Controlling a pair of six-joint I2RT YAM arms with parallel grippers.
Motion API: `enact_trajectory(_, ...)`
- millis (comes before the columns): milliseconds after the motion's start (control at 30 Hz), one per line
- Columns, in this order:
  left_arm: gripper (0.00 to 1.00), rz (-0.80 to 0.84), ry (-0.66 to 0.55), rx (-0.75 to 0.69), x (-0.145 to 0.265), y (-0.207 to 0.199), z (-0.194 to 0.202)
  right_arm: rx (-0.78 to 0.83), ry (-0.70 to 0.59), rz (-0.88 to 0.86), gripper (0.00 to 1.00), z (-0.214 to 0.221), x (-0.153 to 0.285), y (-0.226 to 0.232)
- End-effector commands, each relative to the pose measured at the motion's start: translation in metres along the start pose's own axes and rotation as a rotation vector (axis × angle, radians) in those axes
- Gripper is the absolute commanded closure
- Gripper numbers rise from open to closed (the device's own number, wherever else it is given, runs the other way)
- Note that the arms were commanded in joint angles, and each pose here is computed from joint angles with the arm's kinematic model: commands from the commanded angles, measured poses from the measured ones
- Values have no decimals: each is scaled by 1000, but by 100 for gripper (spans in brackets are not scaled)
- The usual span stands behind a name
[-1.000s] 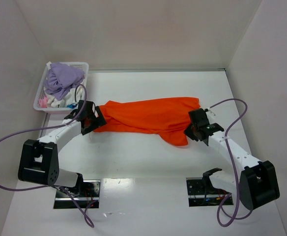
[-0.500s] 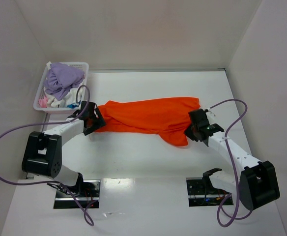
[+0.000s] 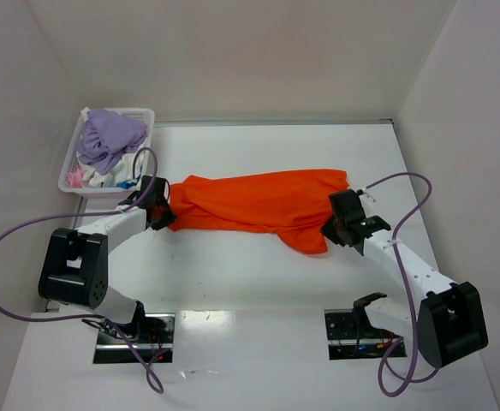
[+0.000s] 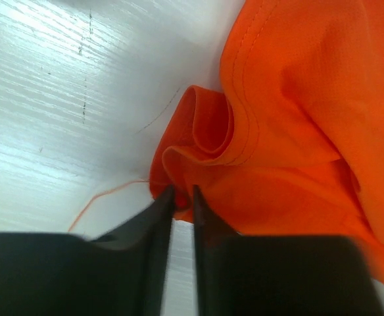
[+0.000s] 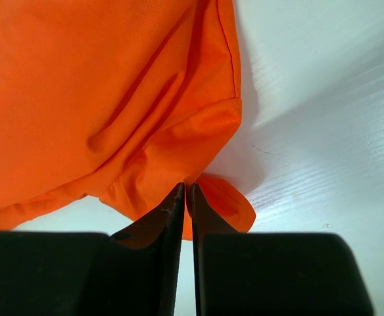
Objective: Fold and stack the t-shirts
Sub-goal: Flatten out the tshirt
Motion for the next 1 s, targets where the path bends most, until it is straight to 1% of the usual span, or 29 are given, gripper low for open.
enact_trajectory(0, 83, -5, -12, 3, -4, 2, -2, -23, -32, -53, 87, -6, 5, 11)
enact_trajectory(100, 95, 7, -14, 4, -1, -1, -5, -23, -32, -53, 87, -6, 5, 11)
enact_trajectory(133, 100, 5, -10, 4, 1, 0, -4, -23, -32, -53, 87, -6, 5, 11)
enact_trajectory(200, 100, 23, -48, 10, 13, -5, -18, -23, -41, -49, 87, -8, 5, 10)
enact_trajectory(267, 100, 32, -64, 22, 24, -6, -23, -21, -37, -41, 87, -7, 5, 8)
enact_trajectory(400, 100, -6, -170, 75, 54, 4, -43, -34, -58, -49, 87, -14, 7, 11)
enact_trajectory(467, 100, -27, -167, 101, 59, 11, -35, -32, -54, -41, 87, -13, 7, 9)
enact_trajectory(567, 100, -12, -210, 134, 75, 14, -37, -34, -58, -49, 87, -14, 9, 10)
enact_trajectory(700, 100, -46, -216, 163, 80, 22, -33, -25, -58, -49, 87, -14, 11, 9)
enact_trajectory(833, 100, -38, -212, 162, 80, 21, -31, -34, -66, -53, 87, -17, 12, 9)
enact_trajectory(967, 100, -8, -160, 152, 74, 16, -20, -31, -51, -47, 87, -13, 10, 5)
Point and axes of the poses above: each gripper's point midway between its finger pads, its own x axis back along the fingers, its own y axis along the line the jaws close on, z = x × y, the point moved 1 cm from there along x, back along the fingers, and after that the axes turned 10 degrees about -x, right-handed, at the moved point
